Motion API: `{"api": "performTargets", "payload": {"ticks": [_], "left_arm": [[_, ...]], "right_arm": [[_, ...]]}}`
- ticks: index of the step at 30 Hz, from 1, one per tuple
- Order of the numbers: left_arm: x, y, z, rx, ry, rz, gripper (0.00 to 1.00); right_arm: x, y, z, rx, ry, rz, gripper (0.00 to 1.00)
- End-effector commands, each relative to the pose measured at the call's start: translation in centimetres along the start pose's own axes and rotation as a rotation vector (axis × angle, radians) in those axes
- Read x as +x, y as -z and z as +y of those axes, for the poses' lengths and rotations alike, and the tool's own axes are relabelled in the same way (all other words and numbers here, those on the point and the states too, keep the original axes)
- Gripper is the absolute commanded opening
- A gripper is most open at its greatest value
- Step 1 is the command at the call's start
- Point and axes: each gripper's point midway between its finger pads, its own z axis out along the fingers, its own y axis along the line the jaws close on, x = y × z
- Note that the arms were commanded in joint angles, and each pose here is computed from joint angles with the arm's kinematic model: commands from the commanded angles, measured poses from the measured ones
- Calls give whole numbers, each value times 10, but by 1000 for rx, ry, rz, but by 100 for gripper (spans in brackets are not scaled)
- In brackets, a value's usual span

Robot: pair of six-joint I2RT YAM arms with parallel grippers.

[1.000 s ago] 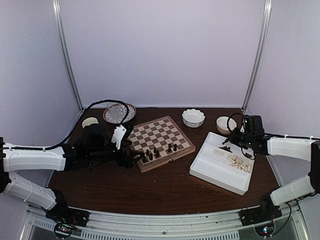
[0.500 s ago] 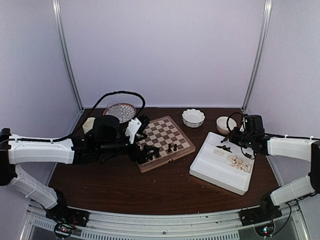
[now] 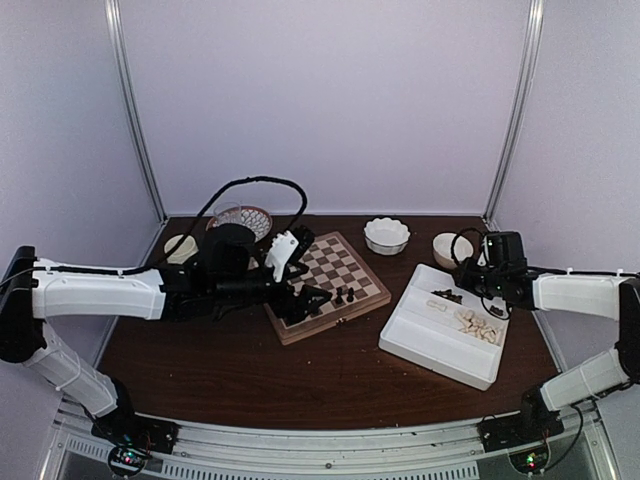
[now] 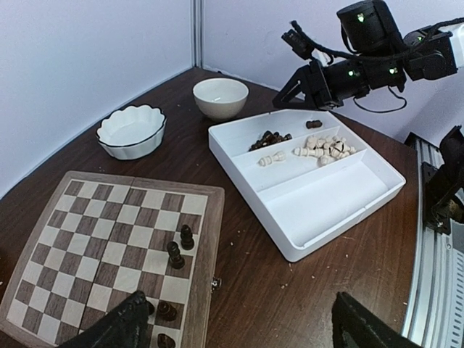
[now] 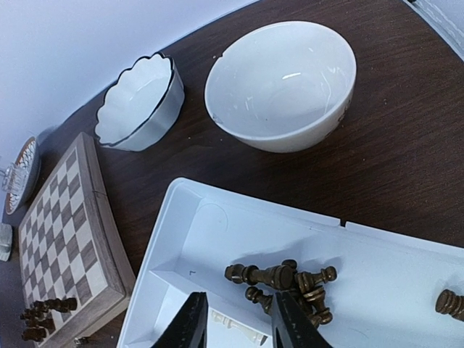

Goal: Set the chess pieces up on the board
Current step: Move the chess pile to the storage box.

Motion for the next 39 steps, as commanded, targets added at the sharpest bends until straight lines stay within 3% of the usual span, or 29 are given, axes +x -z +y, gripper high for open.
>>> {"api": "performTargets", "payload": {"ticks": [1,17,39], "left_arm": [[-19,3,-4,12,-25,-91,87],[-2,33,1,-40,-53,-127,88],[6,29,1,-32,-37,-101,88]], "right_arm": [[4,-4,-9,51,22,31,35],[10,-24,-17,95,58,102,43],[17,-33,-38,112,-17,187,56]]}}
